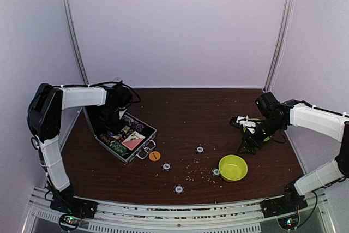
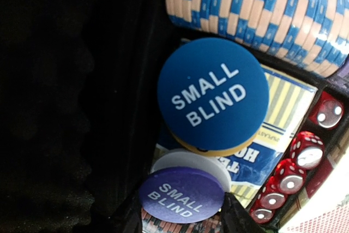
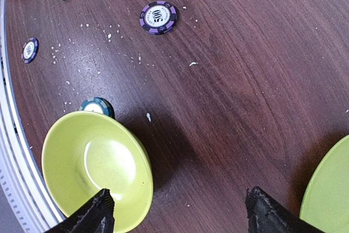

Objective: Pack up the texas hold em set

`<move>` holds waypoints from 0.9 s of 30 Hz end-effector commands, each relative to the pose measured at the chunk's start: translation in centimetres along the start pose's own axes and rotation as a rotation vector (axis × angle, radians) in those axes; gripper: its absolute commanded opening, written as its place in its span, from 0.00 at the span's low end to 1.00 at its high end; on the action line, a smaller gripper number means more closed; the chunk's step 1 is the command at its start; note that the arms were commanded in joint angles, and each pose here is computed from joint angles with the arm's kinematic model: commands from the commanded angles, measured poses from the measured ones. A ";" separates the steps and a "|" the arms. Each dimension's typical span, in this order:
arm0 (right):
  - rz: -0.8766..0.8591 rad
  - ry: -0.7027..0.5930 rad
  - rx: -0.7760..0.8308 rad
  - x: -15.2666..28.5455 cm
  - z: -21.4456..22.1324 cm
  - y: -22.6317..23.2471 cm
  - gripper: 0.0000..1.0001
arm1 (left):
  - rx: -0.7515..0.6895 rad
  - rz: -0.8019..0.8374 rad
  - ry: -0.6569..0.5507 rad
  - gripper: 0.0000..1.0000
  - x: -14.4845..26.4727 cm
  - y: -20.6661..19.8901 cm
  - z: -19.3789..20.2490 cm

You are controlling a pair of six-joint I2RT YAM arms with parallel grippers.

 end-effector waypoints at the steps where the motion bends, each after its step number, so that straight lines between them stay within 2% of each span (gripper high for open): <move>1: 0.020 -0.013 0.033 0.8 -0.6 0.1 0.84 | 0.003 0.014 -0.003 0.50 -0.4 0.0 -0.5; 12: 0.023 -0.013 0.033 0.8 -0.6 0.1 0.84 | 0.012 -0.014 -0.018 0.55 0.7 0.7 -0.3; 18: 0.023 -0.008 0.032 0.7 -0.5 0.1 0.84 | 0.022 0.048 -0.109 0.55 4.1 0.3 -0.5; 22: 0.022 -0.002 0.030 0.6 -0.5 0.0 0.84 | -0.034 0.071 -0.179 0.54 7.0 -2.4 -0.7; 27: 0.020 0.002 0.028 0.4 -0.5 0.0 0.84 | -0.152 0.153 -0.262 0.53 10.5 -7.7 -0.7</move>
Point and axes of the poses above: each gripper's point midway between its finger pads, its own x axis back along the fingers, its own y axis along the line the jaws close on, z = x × y, the point moved 8 cm from there along x, back along the fingers, and after that the axes turned 1 degree about -x, right-handed, at the moved point
